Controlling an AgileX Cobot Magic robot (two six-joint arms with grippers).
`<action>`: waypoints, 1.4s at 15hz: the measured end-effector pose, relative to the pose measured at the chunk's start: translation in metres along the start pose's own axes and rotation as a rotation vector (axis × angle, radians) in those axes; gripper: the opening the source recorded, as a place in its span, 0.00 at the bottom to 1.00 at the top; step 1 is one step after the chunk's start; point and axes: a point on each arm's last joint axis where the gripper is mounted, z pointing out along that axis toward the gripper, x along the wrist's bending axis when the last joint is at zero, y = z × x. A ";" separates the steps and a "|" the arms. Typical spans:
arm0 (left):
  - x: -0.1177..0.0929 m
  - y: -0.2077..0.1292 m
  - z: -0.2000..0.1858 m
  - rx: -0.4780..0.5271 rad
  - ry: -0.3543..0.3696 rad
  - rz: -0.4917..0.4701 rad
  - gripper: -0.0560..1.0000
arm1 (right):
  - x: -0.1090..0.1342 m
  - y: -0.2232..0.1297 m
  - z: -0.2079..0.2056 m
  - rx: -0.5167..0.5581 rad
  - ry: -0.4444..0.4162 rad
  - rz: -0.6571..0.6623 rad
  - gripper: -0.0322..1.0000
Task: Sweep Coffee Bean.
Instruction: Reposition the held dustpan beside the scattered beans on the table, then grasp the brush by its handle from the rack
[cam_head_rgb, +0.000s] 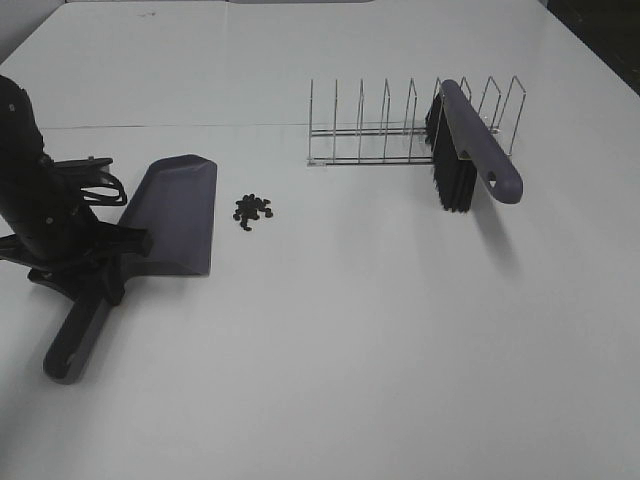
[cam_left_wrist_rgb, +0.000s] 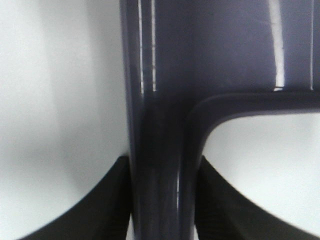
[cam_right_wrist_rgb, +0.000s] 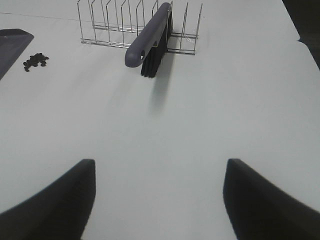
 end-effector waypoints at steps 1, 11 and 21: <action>0.000 0.000 0.000 0.001 0.001 -0.008 0.38 | 0.000 0.000 0.000 0.000 0.000 0.000 0.65; -0.001 -0.004 -0.050 -0.092 0.064 -0.034 0.38 | 0.000 0.000 0.000 0.000 0.000 0.000 0.65; -0.001 -0.005 -0.050 -0.085 0.066 -0.034 0.38 | -0.002 0.015 0.002 -0.028 -0.008 -0.003 0.64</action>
